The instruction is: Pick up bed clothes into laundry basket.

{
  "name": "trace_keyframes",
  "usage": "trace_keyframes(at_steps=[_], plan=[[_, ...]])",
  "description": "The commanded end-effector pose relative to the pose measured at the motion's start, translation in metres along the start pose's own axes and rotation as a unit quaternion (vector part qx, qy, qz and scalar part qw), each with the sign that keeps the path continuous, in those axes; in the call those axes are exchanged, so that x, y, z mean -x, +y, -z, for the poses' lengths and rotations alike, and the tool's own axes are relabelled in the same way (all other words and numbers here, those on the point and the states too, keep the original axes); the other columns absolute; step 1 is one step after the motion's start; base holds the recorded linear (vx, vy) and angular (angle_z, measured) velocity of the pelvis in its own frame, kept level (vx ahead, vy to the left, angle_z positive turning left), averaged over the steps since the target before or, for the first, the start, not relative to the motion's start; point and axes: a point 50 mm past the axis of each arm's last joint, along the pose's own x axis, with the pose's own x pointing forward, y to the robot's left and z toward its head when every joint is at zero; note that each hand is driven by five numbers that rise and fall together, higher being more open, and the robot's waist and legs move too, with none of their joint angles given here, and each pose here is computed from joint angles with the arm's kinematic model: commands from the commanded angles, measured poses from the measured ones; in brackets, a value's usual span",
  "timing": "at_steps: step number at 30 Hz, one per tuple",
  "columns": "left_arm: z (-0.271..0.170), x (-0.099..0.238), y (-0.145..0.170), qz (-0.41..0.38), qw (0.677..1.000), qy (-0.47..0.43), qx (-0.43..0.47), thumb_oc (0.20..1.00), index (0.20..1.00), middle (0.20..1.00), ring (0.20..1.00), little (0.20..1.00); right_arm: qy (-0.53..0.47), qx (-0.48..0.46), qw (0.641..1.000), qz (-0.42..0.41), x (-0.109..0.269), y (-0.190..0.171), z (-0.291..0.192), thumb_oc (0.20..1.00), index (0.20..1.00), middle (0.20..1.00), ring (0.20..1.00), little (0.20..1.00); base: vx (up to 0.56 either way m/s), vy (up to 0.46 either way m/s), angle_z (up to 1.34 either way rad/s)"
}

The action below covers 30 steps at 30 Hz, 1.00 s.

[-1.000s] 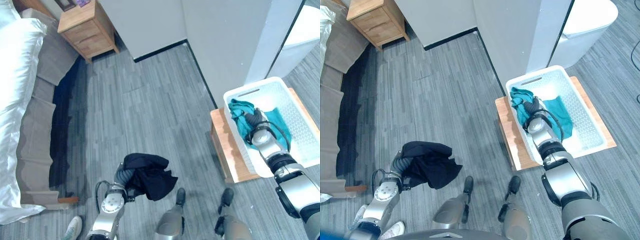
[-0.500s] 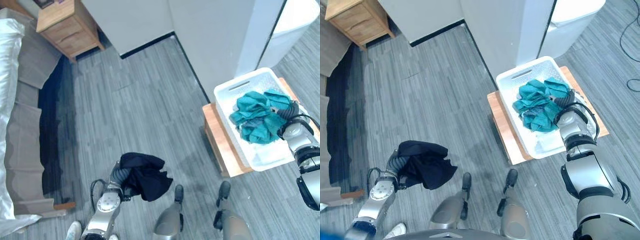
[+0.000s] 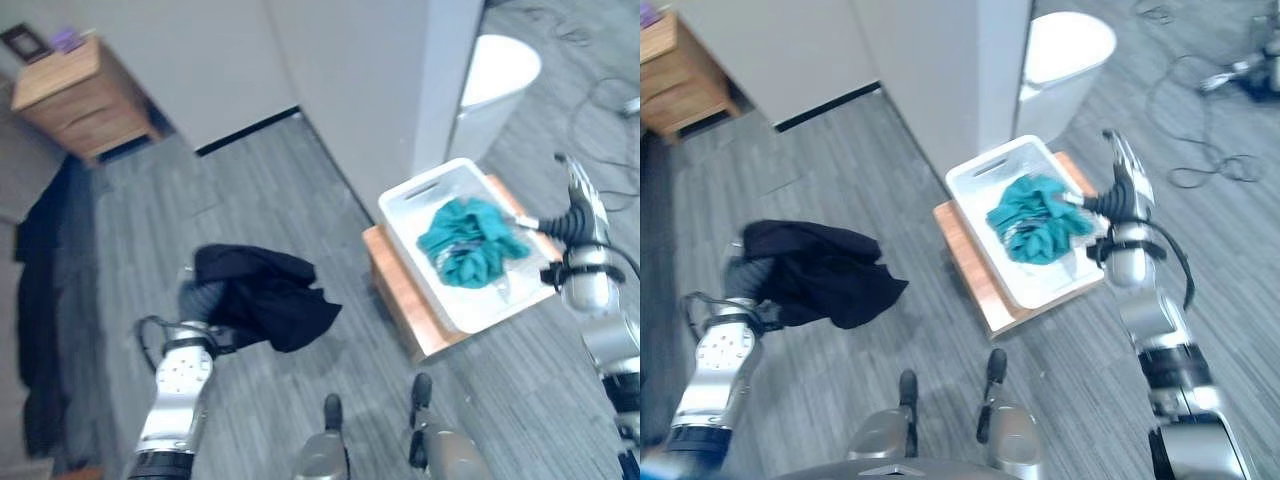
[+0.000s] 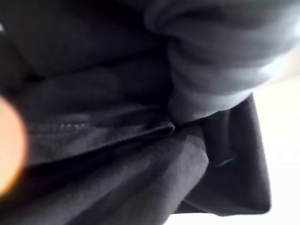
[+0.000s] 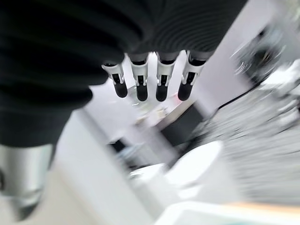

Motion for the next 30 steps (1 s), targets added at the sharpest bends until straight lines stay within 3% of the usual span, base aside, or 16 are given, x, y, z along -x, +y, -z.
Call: trace_keyframes(at_steps=[1, 3, 5, 7, 9, 12, 14, 15, 20, 23, 30], plan=[[-0.03, -0.008, -0.001, 0.022, 0.996, -0.087, -0.018, 0.2, 0.2, 0.2, 0.2, 0.2, 0.049, 0.032, 0.993, -0.103, 0.034, 0.029, 0.036, 1.0, 1.0, 1.0, 1.0, 1.0, 0.03, 0.016, -0.16], [-0.041, -0.012, -0.006, 0.038, 0.993, -0.11, -0.018, 0.2, 0.2, 0.2, 0.2, 0.2, 0.08, 0.07, 0.983, -0.151, 0.051, 0.038, 0.055, 1.0, 1.0, 1.0, 1.0, 1.0, 0.03, 0.005, -0.42], [-0.067, -0.032, -0.027, 0.072, 0.983, -0.168, -0.019, 0.2, 0.2, 0.2, 0.2, 0.2, 0.179, 0.165, 0.931, -0.27, 0.11, 0.058, 0.11, 1.0, 1.0, 1.0, 1.0, 1.0, 0.05, -0.005, -0.44], [-0.085, -0.045, -0.047, 0.097, 0.974, -0.204, -0.023, 0.2, 0.2, 0.2, 0.2, 0.2, 0.261, 0.181, 0.892, -0.322, 0.147, 0.069, 0.141, 1.0, 1.0, 1.0, 1.0, 1.0, 0.02, -0.016, -0.3], [-0.106, -0.057, -0.071, 0.124, 0.961, -0.245, -0.043, 0.2, 0.2, 0.2, 0.2, 0.2, 0.36, 0.194, 0.827, -0.385, 0.202, 0.078, 0.168, 1.0, 1.0, 1.0, 1.0, 1.0, 0.03, -0.012, -0.15], [-0.126, -0.072, -0.094, 0.136, 0.943, -0.285, -0.102, 0.2, 0.2, 0.2, 0.2, 0.2, 0.464, 0.216, 0.744, -0.43, 0.257, 0.073, 0.186, 1.0, 1.0, 1.0, 1.0, 1.0, 0.05, -0.008, -0.15], [-0.136, -0.083, -0.107, 0.137, 0.935, -0.299, -0.134, 0.2, 0.2, 0.2, 0.2, 0.2, 0.524, 0.213, 0.71, -0.42, 0.279, 0.064, 0.192, 1.0, 1.0, 1.0, 1.0, 1.0, 0.05, -0.005, -0.48], [-0.142, -0.098, -0.119, 0.128, 0.926, -0.303, -0.188, 0.2, 0.2, 0.2, 0.2, 0.2, 0.589, 0.22, 0.66, -0.41, 0.309, 0.044, 0.198, 1.0, 1.0, 1.0, 1.0, 1.0, 0.06, 0.002, -0.44], [-0.107, -0.125, -0.122, 0.102, 0.931, -0.211, -0.281, 0.2, 0.2, 0.2, 0.2, 0.2, 0.641, 0.191, 0.657, -0.349, 0.317, 0.029, 0.202, 1.0, 1.0, 1.0, 1.0, 1.0, 0.02, -0.004, -0.45], [-0.081, -0.136, -0.118, 0.092, 0.916, -0.151, -0.36, 0.2, 0.2, 0.2, 0.2, 0.2, 0.649, 0.175, 0.662, -0.333, 0.318, 0.031, 0.201, 1.0, 1.0, 1.0, 1.0, 1.0, -0.02, -0.023, -0.3], [-0.052, -0.142, -0.109, 0.089, 0.89, -0.086, -0.439, 0.2, 0.2, 0.2, 0.2, 0.2, 0.648, 0.165, 0.672, -0.318, 0.31, 0.035, 0.201, 1.0, 1.0, 1.0, 1.0, 1.0, -0.01, -0.018, -0.06]])
